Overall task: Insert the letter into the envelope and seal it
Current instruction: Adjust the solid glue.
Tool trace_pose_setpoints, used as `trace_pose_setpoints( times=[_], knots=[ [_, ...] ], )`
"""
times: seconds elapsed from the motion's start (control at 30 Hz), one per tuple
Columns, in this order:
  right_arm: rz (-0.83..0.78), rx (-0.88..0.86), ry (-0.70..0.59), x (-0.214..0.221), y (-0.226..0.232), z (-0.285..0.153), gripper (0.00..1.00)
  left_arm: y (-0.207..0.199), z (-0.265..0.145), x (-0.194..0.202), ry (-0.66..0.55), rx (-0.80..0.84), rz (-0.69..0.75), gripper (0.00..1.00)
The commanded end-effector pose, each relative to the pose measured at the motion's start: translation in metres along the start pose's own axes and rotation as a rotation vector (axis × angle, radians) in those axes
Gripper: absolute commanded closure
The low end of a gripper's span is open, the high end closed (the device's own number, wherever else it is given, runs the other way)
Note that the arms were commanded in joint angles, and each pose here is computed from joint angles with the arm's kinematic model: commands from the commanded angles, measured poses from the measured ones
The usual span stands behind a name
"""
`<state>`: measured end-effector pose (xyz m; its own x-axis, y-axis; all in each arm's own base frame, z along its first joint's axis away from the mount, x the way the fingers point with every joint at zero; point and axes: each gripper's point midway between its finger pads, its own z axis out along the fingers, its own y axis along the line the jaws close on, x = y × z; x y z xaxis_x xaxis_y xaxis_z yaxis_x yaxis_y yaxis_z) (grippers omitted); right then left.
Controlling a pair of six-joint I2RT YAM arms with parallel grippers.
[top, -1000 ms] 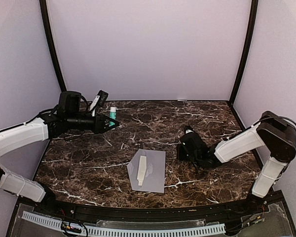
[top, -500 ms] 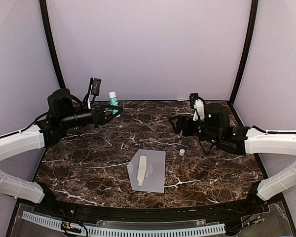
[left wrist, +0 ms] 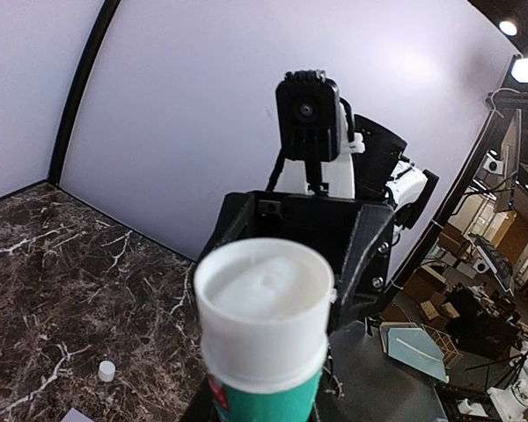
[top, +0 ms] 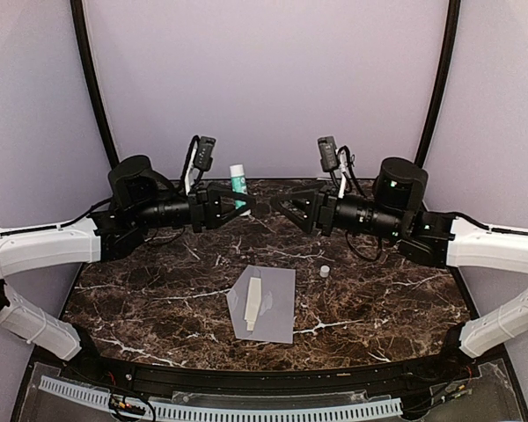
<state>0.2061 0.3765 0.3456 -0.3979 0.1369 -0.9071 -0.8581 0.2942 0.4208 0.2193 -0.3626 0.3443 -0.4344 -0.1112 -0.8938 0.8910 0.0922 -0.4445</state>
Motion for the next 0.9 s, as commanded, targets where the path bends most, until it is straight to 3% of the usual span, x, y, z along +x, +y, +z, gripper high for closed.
trace_pose_setpoints(
  times=[0.0, 0.37, 0.7, 0.87],
  knots=[
    [-0.041, -0.108, -0.045, -0.023, 0.029, 0.008, 0.40, -0.016, 0.005, -0.003, 0.013, 0.046, 0.063, 0.99],
    [-0.075, -0.143, -0.021, -0.023, 0.041, 0.031, 0.62, -0.024, 0.021, 0.012, 0.055, 0.121, 0.025, 0.99],
    [-0.070, -0.149, 0.024, -0.009, 0.037, 0.040, 0.69, -0.024, 0.021, 0.010, 0.041, 0.118, 0.027, 1.00],
    [-0.072, -0.162, 0.025, -0.009, 0.039, 0.041, 0.81, -0.023, 0.022, 0.012, 0.049, 0.121, 0.020, 1.00]
  ],
)
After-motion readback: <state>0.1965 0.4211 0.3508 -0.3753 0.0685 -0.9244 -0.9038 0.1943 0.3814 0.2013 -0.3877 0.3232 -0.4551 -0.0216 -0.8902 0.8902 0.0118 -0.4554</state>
